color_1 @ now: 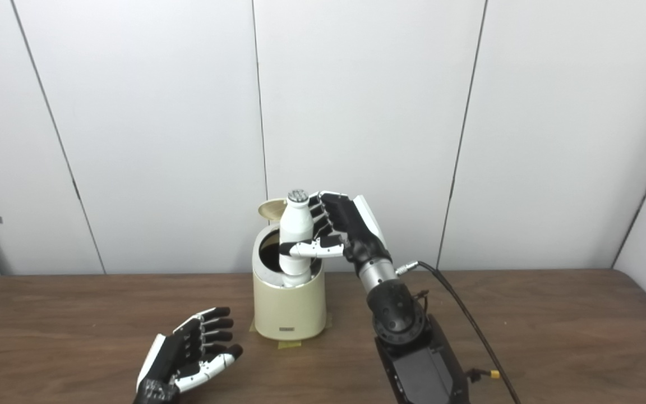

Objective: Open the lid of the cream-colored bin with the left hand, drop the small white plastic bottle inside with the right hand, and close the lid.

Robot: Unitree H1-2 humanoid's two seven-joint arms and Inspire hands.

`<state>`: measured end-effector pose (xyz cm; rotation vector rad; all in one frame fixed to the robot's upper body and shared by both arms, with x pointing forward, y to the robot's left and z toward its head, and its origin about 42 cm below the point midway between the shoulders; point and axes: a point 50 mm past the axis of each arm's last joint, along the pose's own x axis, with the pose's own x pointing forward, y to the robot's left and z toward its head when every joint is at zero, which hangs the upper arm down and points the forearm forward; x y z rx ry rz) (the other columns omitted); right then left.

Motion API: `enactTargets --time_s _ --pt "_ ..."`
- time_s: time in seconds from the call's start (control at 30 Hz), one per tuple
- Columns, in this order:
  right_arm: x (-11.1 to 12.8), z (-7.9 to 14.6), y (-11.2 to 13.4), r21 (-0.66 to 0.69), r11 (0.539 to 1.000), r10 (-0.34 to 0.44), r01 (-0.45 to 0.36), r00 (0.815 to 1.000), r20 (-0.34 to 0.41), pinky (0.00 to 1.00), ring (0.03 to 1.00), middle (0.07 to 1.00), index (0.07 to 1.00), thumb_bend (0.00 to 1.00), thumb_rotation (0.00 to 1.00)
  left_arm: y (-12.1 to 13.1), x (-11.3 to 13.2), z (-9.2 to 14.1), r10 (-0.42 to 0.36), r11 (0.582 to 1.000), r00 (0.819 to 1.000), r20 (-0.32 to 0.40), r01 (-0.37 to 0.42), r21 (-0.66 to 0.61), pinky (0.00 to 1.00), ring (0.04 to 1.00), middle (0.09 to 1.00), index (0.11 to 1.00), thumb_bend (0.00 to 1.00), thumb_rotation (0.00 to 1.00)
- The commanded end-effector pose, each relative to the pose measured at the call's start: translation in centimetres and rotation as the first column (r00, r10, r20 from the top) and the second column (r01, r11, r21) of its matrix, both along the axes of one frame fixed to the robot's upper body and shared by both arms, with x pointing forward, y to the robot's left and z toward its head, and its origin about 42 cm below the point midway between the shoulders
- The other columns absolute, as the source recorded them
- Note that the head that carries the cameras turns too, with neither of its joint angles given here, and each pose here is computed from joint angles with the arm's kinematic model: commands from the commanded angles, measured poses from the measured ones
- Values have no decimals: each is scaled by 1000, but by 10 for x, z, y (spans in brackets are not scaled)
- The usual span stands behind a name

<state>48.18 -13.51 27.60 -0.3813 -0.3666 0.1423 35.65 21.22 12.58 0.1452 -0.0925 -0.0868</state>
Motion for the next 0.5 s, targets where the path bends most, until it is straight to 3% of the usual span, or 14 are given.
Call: enactTargets --time_s 0.0,0.17,0.47 --pt "7 44 11 20 999 25 -29 989 147 323 383 485 536 513 0 -7 8 25 -2 1000 996 94 3 -9 660 715 751 795 694 119" --pt "13 41 16 11 1000 22 -25 985 171 366 379 483 540 512 0 -8 7 27 -4 1000 996 89 4 -2 669 716 755 796 685 113" --pt "21 37 21 39 999 14 -21 988 156 355 389 491 538 496 0 -10 5 26 -5 1000 996 87 5 4 689 713 753 794 694 126"
